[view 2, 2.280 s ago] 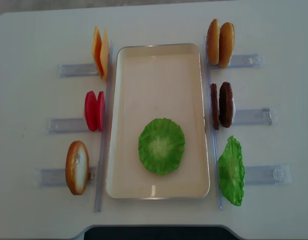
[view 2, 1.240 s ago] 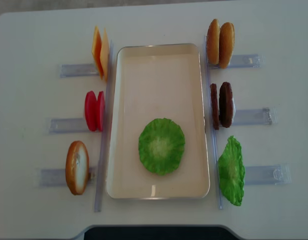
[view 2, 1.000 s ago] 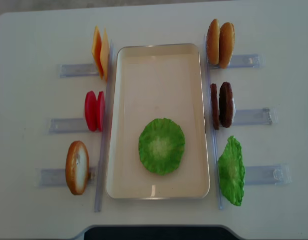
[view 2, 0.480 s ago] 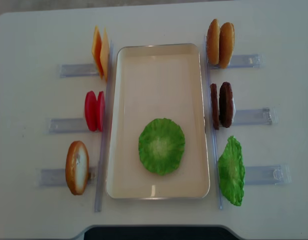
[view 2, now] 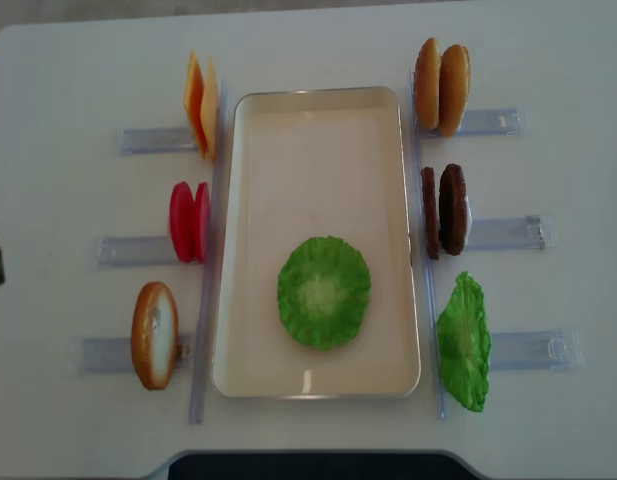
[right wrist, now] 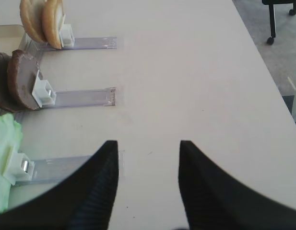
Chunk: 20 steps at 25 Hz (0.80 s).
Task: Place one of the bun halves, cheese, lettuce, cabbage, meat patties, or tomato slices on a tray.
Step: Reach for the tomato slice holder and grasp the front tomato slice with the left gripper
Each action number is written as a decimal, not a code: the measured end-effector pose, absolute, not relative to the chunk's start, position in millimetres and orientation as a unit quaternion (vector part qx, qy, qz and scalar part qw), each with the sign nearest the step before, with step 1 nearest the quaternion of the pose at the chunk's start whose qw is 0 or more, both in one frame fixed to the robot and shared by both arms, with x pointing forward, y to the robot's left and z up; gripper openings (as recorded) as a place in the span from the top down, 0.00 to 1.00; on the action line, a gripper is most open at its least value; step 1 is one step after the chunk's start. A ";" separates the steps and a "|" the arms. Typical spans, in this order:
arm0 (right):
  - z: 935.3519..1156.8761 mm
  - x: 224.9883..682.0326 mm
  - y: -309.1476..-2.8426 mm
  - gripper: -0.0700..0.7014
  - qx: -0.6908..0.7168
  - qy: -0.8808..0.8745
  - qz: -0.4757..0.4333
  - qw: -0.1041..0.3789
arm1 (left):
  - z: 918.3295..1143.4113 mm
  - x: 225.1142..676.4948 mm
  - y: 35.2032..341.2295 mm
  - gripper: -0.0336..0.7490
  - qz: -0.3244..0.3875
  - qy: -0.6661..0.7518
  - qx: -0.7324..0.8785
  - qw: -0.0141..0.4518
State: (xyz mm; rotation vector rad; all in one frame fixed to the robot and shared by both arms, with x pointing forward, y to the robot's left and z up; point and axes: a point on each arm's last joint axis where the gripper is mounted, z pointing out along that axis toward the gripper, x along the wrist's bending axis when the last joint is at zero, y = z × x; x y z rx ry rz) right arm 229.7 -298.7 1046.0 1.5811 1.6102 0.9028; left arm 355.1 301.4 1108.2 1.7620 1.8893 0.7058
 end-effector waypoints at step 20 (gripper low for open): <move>1046.0 229.7 -298.7 0.50 0.610 0.621 0.348 0.348 | 1077.5 520.0 278.2 0.50 0.142 0.716 0.664 0.162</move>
